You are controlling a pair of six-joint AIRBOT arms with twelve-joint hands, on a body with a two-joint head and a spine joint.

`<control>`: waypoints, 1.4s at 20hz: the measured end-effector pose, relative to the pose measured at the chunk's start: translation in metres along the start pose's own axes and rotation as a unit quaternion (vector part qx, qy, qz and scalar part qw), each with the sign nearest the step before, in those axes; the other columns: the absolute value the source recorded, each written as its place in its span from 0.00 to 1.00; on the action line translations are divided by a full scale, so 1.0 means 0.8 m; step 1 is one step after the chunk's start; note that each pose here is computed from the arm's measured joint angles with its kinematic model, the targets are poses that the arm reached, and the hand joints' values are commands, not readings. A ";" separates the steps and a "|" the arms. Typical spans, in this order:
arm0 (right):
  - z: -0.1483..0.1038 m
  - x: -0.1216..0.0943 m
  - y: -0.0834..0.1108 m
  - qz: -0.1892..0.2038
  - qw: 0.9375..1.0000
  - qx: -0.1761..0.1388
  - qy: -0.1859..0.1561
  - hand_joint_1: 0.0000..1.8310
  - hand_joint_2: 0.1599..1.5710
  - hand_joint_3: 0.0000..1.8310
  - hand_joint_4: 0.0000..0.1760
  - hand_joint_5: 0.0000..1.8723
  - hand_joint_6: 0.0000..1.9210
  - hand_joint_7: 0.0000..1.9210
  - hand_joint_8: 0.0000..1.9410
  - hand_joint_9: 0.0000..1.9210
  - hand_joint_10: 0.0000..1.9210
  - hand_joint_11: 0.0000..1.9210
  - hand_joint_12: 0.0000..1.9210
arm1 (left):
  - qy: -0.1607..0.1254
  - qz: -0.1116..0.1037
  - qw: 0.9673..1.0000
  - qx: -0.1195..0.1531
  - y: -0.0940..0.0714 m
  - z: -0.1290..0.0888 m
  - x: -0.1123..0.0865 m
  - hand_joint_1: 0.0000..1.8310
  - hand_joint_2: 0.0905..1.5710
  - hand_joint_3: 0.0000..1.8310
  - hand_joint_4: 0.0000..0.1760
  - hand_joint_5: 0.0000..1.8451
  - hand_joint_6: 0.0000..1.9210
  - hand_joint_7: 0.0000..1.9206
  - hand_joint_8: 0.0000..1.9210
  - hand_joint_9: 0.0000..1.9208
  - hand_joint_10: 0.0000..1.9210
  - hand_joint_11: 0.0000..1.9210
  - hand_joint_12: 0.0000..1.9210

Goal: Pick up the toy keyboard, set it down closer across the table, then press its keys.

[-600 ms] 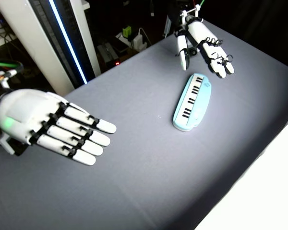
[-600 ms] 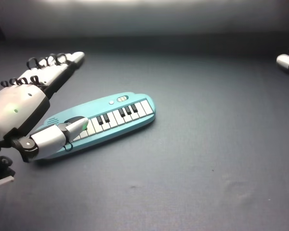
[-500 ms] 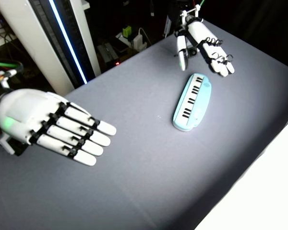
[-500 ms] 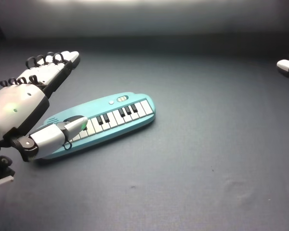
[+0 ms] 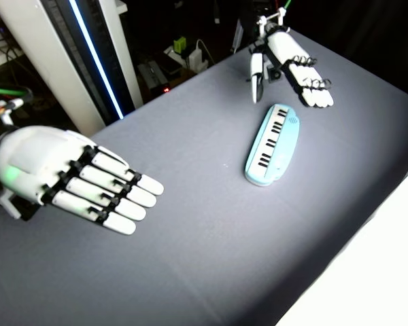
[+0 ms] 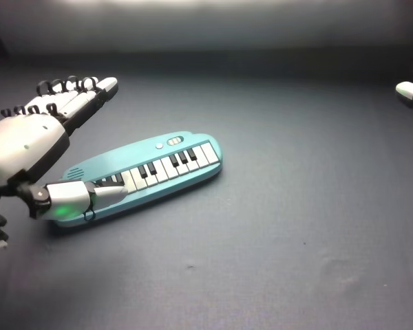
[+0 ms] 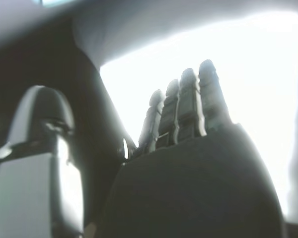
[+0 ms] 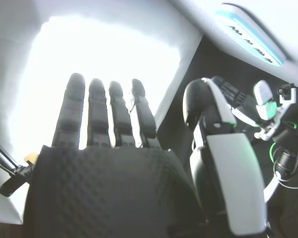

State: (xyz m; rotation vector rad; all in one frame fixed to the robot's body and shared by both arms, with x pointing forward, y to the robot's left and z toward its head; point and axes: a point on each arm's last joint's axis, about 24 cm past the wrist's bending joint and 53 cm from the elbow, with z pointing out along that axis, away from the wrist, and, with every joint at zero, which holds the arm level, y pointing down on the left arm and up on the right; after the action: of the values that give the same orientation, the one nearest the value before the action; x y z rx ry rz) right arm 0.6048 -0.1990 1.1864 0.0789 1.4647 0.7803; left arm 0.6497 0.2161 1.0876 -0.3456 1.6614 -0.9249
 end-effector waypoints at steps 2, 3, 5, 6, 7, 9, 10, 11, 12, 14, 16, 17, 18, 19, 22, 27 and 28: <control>0.000 0.000 -0.001 0.001 1.000 0.000 0.000 0.26 0.84 0.00 0.00 0.08 0.00 0.00 0.00 0.00 0.00 0.00 0.00 | 0.022 0.015 0.999 -0.019 0.014 0.012 0.008 0.41 0.54 0.00 0.64 0.00 0.00 0.00 0.00 0.00 0.00 0.00 0.00; -0.001 0.000 -0.001 0.005 1.000 0.000 0.000 0.25 0.84 0.00 0.00 0.08 0.00 0.00 0.00 0.00 0.00 0.00 0.00 | 0.033 0.019 0.999 -0.033 0.023 0.016 0.015 0.41 0.54 0.00 0.62 0.00 0.00 0.00 0.00 0.00 0.00 0.00 0.00; -0.002 0.000 -0.004 0.007 1.000 0.002 0.001 0.25 0.85 0.00 0.00 0.08 0.00 0.00 0.00 0.00 0.00 0.00 0.00 | 0.055 0.026 0.997 -0.051 0.033 0.026 0.029 0.41 0.53 0.00 0.62 0.00 0.00 0.00 0.00 0.00 0.00 0.00 0.00; -0.002 0.001 -0.004 0.007 1.000 0.002 0.002 0.25 0.85 0.00 0.00 0.08 0.00 0.00 0.00 0.00 0.00 0.00 0.00 | 0.065 0.031 0.996 -0.056 0.036 0.031 0.036 0.42 0.53 0.00 0.58 0.00 0.00 0.00 0.00 0.00 0.00 0.00 0.00; -0.002 0.001 -0.002 0.007 1.000 0.000 0.001 0.24 0.85 0.00 0.00 0.08 0.00 0.00 0.00 0.00 0.00 0.00 0.00 | 0.072 0.034 0.995 -0.059 0.038 0.035 0.041 0.43 0.53 0.00 0.55 0.00 0.00 0.00 0.00 0.00 0.00 0.00 0.00; -0.002 0.001 -0.003 0.009 1.000 0.002 0.001 0.27 0.84 0.00 0.00 0.09 0.00 0.00 0.00 0.00 0.00 0.00 0.00 | 0.088 0.037 0.993 -0.070 0.047 0.042 0.053 0.43 0.53 0.00 0.53 0.00 0.00 0.00 0.00 0.00 0.00 0.00 0.00; -0.002 0.000 -0.004 0.009 1.000 0.002 0.001 0.26 0.84 0.00 0.00 0.08 0.00 0.00 0.00 0.00 0.00 0.00 0.00 | 0.095 0.038 0.992 -0.077 0.051 0.044 0.058 0.42 0.54 0.00 0.60 0.00 0.00 0.00 0.00 0.00 0.00 0.00 0.00; -0.002 0.000 -0.004 0.010 1.000 0.002 0.001 0.26 0.84 0.00 0.00 0.08 0.00 0.00 0.00 0.00 0.00 0.00 0.00 | 0.104 0.043 0.990 -0.083 0.056 0.046 0.063 0.43 0.54 0.00 0.56 0.00 0.00 0.00 0.00 0.00 0.00 0.00 0.00; -0.002 0.000 -0.004 0.011 1.000 0.002 0.001 0.26 0.85 0.00 0.00 0.08 0.00 0.00 0.00 0.00 0.00 0.00 0.00 | 0.110 0.044 0.989 -0.089 0.060 0.049 0.067 0.46 0.55 0.00 0.51 0.00 0.00 0.00 0.00 0.00 0.00 0.00 0.00; -0.002 0.001 -0.003 0.012 1.000 0.001 0.001 0.27 0.85 0.00 0.00 0.08 0.00 0.00 0.00 0.00 0.00 0.00 0.00 | 0.113 0.040 0.988 -0.096 0.065 0.054 0.069 0.48 0.56 0.00 0.38 0.00 0.00 0.00 0.00 0.00 0.00 0.00 0.00; -0.003 0.001 -0.004 0.013 1.000 0.002 0.002 0.26 0.85 0.00 0.00 0.08 0.00 0.01 0.00 0.00 0.00 0.00 0.00 | 0.113 0.037 0.988 -0.099 0.068 0.057 0.069 0.53 0.65 0.00 0.30 0.00 0.00 0.00 0.00 0.05 0.03 0.00 0.60; -0.003 0.002 -0.006 0.013 1.000 0.004 0.004 0.25 0.85 0.00 0.00 0.08 0.00 0.02 0.01 0.00 0.00 0.00 0.00 | 0.113 0.029 0.988 -0.102 0.069 0.058 0.071 0.56 0.67 0.00 0.15 0.08 0.01 0.07 0.01 0.13 0.07 0.00 0.73; -0.003 0.002 -0.005 0.013 1.000 0.003 0.004 0.25 0.85 0.00 0.00 0.08 0.00 0.02 0.01 0.00 0.00 0.00 0.00 | 0.111 0.034 0.988 -0.100 0.069 0.059 0.070 0.63 0.68 0.00 0.00 0.23 0.04 0.21 0.06 0.19 0.31 0.06 0.83; -0.003 0.002 -0.005 0.013 1.000 0.003 0.004 0.25 0.85 0.00 0.00 0.08 0.00 0.02 0.01 0.00 0.00 0.00 0.00 | 0.109 0.031 0.989 -0.098 0.067 0.061 0.069 0.64 0.68 0.00 0.00 0.27 0.04 0.24 0.07 0.17 0.44 0.07 0.85; -0.004 0.003 -0.006 0.015 1.000 0.004 0.004 0.23 0.85 0.00 0.00 0.08 0.00 0.03 0.00 0.00 0.00 0.00 0.00 | 0.100 0.029 0.990 -0.091 0.062 0.064 0.066 0.62 0.83 0.00 0.00 0.33 0.81 0.30 0.82 0.35 0.89 0.42 0.98; -0.004 0.004 -0.006 0.016 1.000 0.005 0.005 0.25 0.85 0.00 0.00 0.09 0.00 0.04 0.00 0.00 0.00 0.00 0.00 | 0.102 0.033 0.991 -0.082 0.053 0.061 0.068 0.70 0.84 0.00 0.00 0.27 0.83 0.26 0.86 0.34 0.90 0.36 0.99; -0.004 0.003 -0.007 0.016 1.000 0.005 0.005 0.25 0.85 0.00 0.00 0.09 0.00 0.04 0.00 0.00 0.00 0.00 0.00 | 0.104 0.034 0.991 -0.079 0.050 0.060 0.069 0.70 0.84 0.00 0.00 0.27 0.83 0.26 0.86 0.34 0.90 0.36 0.99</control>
State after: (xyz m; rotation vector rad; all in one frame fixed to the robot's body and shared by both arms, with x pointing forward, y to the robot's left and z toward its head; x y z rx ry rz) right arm 0.6039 -0.2029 1.1810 0.1055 1.4802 0.8004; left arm 0.6863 0.1873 1.0183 -0.3062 1.9330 -0.8018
